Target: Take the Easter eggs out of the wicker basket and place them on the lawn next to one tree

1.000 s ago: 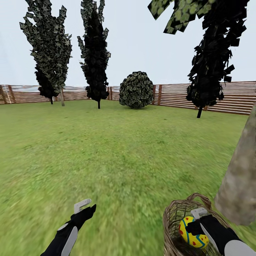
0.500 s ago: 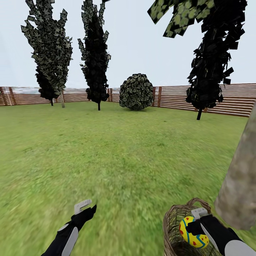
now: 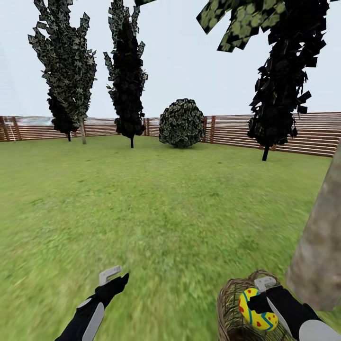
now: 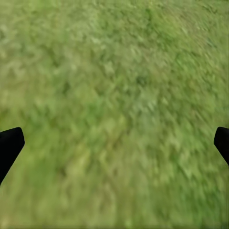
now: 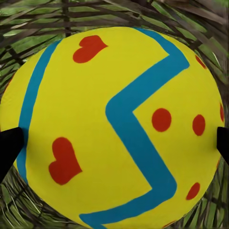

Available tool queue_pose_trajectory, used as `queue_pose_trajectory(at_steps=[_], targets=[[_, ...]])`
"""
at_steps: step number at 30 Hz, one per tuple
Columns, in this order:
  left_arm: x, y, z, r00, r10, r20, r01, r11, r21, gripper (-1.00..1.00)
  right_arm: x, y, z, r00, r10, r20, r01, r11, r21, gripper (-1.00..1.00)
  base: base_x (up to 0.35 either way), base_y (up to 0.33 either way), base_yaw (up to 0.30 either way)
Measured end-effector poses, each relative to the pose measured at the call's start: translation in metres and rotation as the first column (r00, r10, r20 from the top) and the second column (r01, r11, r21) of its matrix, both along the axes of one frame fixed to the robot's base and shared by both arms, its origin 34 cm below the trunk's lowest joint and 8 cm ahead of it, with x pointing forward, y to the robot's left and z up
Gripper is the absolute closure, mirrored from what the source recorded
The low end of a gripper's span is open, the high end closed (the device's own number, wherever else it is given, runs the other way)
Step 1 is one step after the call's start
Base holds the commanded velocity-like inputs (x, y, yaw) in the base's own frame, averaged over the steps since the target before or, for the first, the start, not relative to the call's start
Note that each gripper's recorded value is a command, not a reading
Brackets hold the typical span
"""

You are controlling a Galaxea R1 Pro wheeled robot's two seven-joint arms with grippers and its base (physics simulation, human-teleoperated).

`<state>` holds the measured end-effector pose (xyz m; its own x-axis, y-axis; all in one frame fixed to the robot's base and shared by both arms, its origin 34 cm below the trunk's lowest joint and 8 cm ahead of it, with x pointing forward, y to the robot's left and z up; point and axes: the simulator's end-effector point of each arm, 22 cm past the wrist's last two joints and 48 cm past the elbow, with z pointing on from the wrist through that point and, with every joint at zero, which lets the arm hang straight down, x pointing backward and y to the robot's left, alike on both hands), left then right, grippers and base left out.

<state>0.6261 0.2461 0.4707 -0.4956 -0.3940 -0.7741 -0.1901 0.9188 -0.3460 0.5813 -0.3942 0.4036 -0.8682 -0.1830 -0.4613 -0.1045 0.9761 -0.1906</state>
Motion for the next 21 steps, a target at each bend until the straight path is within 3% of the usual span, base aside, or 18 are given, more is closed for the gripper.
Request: queue_pose_trajectory(at_steps=[21], targets=[[0.010, -0.004, 0.046, 1.000, -0.003, -0.001, 0.003, 1.000, -0.006, -1.00, 0.010, 0.000, 0.046, 1.000, 0.000, -0.001, 0.000, 1.000, 0.000, 1.00, 0.000, 0.000, 0.000]])
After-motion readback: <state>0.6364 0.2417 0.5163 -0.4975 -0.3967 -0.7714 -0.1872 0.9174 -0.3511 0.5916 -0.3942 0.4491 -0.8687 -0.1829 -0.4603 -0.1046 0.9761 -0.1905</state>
